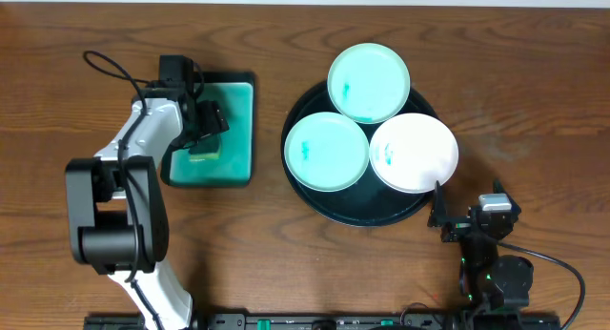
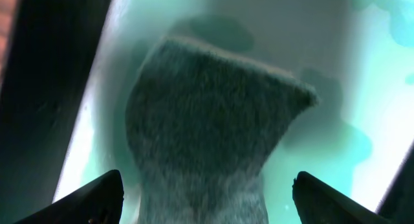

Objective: Clean dirty plates on tray and stack at the side
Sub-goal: 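Grasp the green sponge with left gripper and lift it from water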

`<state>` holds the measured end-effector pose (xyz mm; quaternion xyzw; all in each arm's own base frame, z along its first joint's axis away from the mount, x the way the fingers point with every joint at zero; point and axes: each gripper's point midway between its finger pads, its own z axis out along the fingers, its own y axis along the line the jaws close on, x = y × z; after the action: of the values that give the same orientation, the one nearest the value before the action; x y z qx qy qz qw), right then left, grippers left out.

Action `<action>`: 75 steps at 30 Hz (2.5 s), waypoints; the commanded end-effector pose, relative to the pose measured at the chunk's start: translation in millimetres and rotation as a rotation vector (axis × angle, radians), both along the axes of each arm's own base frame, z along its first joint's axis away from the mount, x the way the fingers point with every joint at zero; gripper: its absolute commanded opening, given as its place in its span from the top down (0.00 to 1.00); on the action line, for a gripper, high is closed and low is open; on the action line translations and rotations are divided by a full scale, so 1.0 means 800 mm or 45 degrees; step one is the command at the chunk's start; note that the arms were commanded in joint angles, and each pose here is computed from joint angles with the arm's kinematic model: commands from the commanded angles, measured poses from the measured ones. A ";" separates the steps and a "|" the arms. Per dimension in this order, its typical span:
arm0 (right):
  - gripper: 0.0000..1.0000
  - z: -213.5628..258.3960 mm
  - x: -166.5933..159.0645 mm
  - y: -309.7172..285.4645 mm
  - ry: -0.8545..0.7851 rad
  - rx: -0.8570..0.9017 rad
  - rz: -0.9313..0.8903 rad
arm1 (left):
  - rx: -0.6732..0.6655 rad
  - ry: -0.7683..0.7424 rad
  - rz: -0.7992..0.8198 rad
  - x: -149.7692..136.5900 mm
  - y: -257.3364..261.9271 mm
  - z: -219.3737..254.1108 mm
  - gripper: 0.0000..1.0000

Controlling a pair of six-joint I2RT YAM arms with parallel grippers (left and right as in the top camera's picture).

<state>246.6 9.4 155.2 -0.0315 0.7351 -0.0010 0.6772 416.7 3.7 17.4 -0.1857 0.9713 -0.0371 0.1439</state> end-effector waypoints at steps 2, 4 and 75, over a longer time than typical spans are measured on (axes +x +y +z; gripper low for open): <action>0.01 -0.002 0.000 0.004 0.006 -0.015 0.019 | 0.045 -0.025 -0.038 0.011 0.006 -0.005 0.16; 0.01 -0.002 0.000 0.004 0.006 -0.015 0.019 | 0.046 -0.044 -0.038 0.015 0.006 -0.003 0.16; 0.01 -0.002 0.000 0.004 0.005 -0.015 0.019 | -0.123 -0.640 0.007 0.019 -0.015 0.251 0.93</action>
<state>246.6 9.4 155.2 -0.0315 0.7351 -0.0010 0.6772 432.0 -7.4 153.3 -0.1882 0.9281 -0.1064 0.3032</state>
